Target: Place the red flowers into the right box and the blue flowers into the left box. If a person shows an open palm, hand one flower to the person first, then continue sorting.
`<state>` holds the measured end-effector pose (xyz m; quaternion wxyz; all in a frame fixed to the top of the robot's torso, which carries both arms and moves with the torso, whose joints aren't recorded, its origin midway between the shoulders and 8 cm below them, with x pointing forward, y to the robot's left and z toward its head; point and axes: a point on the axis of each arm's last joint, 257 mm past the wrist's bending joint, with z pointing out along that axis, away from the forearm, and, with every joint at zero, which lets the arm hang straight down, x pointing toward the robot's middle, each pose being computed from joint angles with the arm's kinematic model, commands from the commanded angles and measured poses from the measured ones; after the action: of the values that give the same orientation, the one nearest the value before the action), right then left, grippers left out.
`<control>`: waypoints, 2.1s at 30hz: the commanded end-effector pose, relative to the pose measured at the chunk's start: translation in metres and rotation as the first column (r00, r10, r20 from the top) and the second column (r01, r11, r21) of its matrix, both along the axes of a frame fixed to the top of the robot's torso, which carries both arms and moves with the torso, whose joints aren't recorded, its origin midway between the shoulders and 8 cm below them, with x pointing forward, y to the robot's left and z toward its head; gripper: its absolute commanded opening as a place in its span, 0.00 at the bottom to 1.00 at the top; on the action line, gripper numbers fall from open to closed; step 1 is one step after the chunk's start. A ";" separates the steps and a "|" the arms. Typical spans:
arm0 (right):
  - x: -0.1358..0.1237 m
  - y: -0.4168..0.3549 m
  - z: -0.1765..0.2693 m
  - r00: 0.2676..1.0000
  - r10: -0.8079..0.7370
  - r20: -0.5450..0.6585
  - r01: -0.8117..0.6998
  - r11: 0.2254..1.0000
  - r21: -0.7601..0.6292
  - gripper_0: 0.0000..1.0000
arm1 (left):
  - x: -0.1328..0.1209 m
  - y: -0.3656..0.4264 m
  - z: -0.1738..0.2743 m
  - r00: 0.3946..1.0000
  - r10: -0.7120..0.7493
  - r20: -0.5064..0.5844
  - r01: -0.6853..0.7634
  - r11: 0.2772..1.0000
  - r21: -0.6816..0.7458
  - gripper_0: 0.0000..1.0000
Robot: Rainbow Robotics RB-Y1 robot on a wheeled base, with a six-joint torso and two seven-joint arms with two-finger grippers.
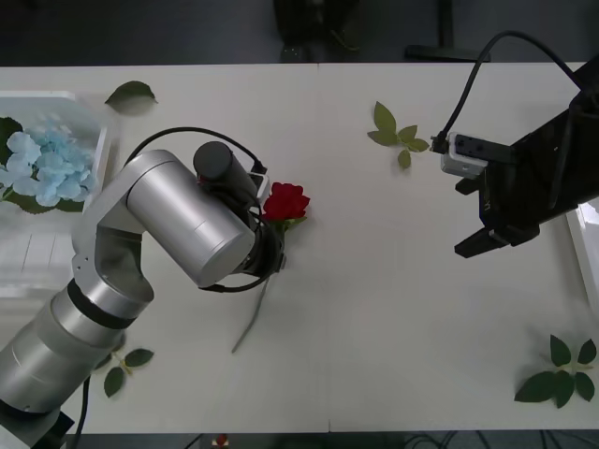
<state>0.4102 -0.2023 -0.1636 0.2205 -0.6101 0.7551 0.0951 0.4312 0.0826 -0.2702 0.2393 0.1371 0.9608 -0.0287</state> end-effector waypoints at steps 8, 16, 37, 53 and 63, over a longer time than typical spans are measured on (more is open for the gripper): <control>0.005 0.003 0.016 0.998 0.028 0.054 -0.028 1.000 -0.009 1.00 | 0.011 -0.025 -0.031 0.999 0.026 -0.023 -0.027 0.998 -0.048 1.00; 0.005 0.003 0.016 0.998 0.028 0.054 -0.028 1.000 -0.009 1.00 | 0.007 -0.023 -0.052 0.999 0.011 -0.038 -0.012 1.000 -0.006 1.00; 0.005 0.003 0.016 0.998 0.028 0.054 -0.028 1.000 -0.009 1.00 | 0.019 -0.014 -0.082 1.000 -0.026 0.004 0.025 0.997 0.069 1.00; 0.005 0.003 0.016 0.998 0.028 0.054 -0.028 1.000 -0.009 1.00 | 0.016 -0.009 -0.085 0.999 -0.052 0.004 0.051 0.992 0.120 1.00; 0.005 0.003 0.016 0.998 0.028 0.054 -0.028 1.000 -0.009 1.00 | 0.015 -0.009 -0.086 0.998 -0.061 0.004 0.060 0.990 0.126 0.26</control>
<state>0.4102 -0.2023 -0.1636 0.2205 -0.6101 0.7551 0.0951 0.4442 0.0780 -0.3627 0.2256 0.1615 0.9605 0.0205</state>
